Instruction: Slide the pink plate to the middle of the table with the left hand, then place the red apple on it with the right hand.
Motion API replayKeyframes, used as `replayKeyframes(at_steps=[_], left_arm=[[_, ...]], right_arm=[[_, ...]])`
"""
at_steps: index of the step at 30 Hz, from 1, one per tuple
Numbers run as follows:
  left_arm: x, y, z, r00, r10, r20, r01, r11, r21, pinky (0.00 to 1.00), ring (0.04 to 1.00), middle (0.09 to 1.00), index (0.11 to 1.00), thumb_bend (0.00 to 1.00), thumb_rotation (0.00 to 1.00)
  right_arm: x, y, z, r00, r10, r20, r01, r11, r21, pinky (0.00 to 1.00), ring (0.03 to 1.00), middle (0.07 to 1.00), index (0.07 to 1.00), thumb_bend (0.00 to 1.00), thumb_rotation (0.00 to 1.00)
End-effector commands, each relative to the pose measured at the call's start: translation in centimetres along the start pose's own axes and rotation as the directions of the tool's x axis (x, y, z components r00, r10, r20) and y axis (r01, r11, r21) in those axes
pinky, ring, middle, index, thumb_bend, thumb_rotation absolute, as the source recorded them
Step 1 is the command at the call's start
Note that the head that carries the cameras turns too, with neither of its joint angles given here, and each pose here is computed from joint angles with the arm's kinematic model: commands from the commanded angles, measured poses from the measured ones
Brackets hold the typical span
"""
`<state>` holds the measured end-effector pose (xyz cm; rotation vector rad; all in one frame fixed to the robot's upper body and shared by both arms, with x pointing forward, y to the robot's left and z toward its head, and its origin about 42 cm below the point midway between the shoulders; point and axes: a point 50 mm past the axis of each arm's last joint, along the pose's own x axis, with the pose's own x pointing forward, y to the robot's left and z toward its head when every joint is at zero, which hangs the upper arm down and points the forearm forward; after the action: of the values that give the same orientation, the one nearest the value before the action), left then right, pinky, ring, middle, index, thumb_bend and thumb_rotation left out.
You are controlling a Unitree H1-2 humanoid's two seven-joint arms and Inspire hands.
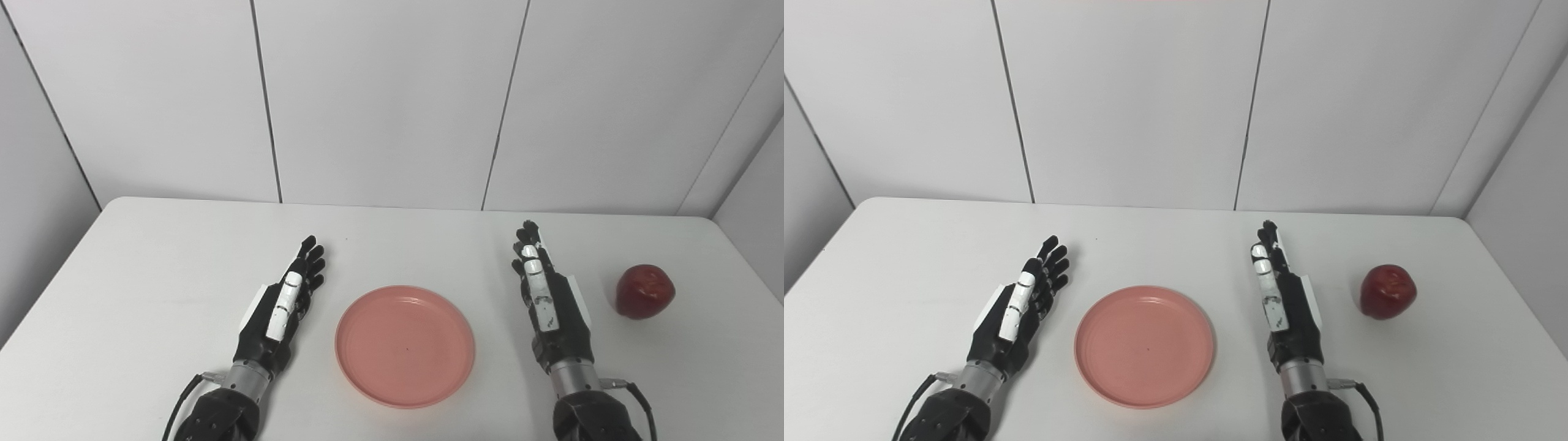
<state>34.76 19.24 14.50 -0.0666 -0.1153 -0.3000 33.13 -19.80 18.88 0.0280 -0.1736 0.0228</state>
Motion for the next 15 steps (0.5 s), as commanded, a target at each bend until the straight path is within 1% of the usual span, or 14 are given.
replayKeyframes(at_steps=[1, 4, 7, 9, 12, 13, 15], left_arm=[[0.3, -0.3, 1.6, 0.998, -0.007, 0.058, 0.006, 1.0, 0.018, 1.0, 1.0, 1.0, 1.0, 0.63, 1.0], [0.3, -0.3, 1.6, 0.999, -0.002, 0.047, 0.001, 1.0, 0.022, 1.0, 1.0, 1.0, 1.0, 0.64, 1.0], [0.3, -0.3, 1.7, 0.999, 0.005, 0.035, -0.006, 1.0, 0.025, 1.0, 1.0, 1.0, 1.0, 0.65, 1.0], [0.3, -0.2, 1.7, 0.999, 0.006, 0.033, -0.007, 1.0, 0.029, 1.0, 1.0, 1.0, 1.0, 0.65, 1.0], [0.2, -0.2, 1.7, 0.999, 0.009, 0.031, -0.01, 1.0, 0.027, 1.0, 1.0, 1.0, 1.0, 0.65, 1.0], [0.2, -0.3, 1.7, 0.999, 0.011, 0.034, -0.012, 1.0, 0.024, 1.0, 1.0, 1.0, 1.0, 0.65, 1.0], [0.3, -0.3, 1.7, 0.999, 0.011, 0.034, -0.011, 1.0, 0.021, 1.0, 1.0, 1.0, 1.0, 0.63, 1.0]], right_arm=[[1.0, -0.2, 2.1, 0.998, 0.001, 0.069, 0.001, 1.0, -0.024, 1.0, 0.992, 0.981, 0.986, 0.6, 0.96], [1.2, -0.8, 2.3, 0.997, -0.011, 0.074, 0.014, 0.999, -0.042, 1.0, 0.996, 0.982, 0.986, 0.64, 0.98], [1.7, -1.9, 2.6, 0.994, -0.036, 0.099, 0.04, 0.998, -0.042, 1.0, 0.999, 0.991, 0.998, 0.64, 0.98], [2.1, -2.7, 2.9, 0.992, -0.056, 0.115, 0.062, 0.997, -0.049, 1.0, 0.998, 0.993, 1.0, 0.64, 0.96], [2.5, -3.8, 3.4, 0.987, -0.094, 0.132, 0.105, 0.991, -0.079, 1.0, 1.0, 0.994, 0.994, 0.65, 0.93], [2.6, -4.5, 3.9, 0.981, -0.119, 0.154, 0.137, 0.984, -0.11, 1.0, 1.0, 0.993, 0.994, 0.65, 0.93], [2.8, -5.7, 4.7, 0.968, -0.156, 0.198, 0.192, 0.965, -0.18, 1.0, 0.986, 0.982, 0.987, 0.67, 0.89]])
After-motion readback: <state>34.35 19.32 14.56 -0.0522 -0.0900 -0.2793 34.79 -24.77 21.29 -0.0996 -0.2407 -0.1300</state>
